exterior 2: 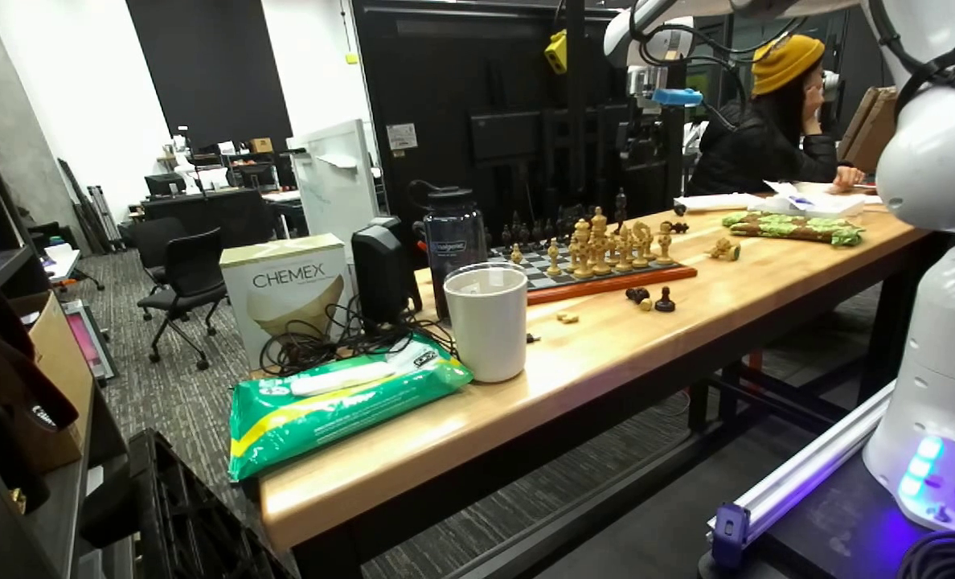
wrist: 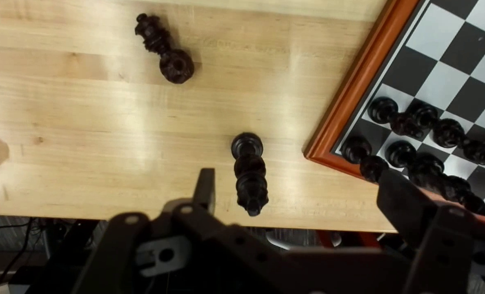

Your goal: Pick up one black piece from the table and put it on the chess board

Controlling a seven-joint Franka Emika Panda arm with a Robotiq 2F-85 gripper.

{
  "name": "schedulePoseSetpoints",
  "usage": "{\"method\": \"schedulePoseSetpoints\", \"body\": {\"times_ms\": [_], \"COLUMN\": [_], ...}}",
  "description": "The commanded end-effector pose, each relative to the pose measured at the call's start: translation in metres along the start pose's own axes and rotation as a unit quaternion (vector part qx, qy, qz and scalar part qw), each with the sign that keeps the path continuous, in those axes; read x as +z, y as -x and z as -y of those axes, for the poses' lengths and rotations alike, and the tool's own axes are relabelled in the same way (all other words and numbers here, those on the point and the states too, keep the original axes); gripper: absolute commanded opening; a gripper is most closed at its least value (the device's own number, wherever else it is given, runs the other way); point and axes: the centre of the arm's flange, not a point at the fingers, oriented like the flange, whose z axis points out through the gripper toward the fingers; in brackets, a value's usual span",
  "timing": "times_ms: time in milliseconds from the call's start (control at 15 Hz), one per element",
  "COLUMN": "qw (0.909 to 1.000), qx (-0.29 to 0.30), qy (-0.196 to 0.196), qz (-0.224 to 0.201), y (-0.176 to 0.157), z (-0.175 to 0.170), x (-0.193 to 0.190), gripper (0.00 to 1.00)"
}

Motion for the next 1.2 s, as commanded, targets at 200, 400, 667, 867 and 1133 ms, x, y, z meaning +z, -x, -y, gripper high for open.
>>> {"method": "schedulePoseSetpoints", "body": {"times_ms": [200,400,667,867,1133], "qw": [1.0,0.9999,0.9995,0.9991,0.9984], "qx": [-0.002,-0.011,-0.029,-0.034,-0.052], "qy": [-0.002,-0.003,-0.016,-0.023,-0.023], "qz": [0.002,0.003,0.001,0.004,-0.001], "y": [-0.006,-0.011,-0.027,-0.035,-0.045], "z": [-0.002,-0.008,-0.013,-0.018,-0.024], "x": [0.006,0.011,0.029,0.044,0.059], "gripper": [1.0,1.0,1.0,1.0,1.0]}}
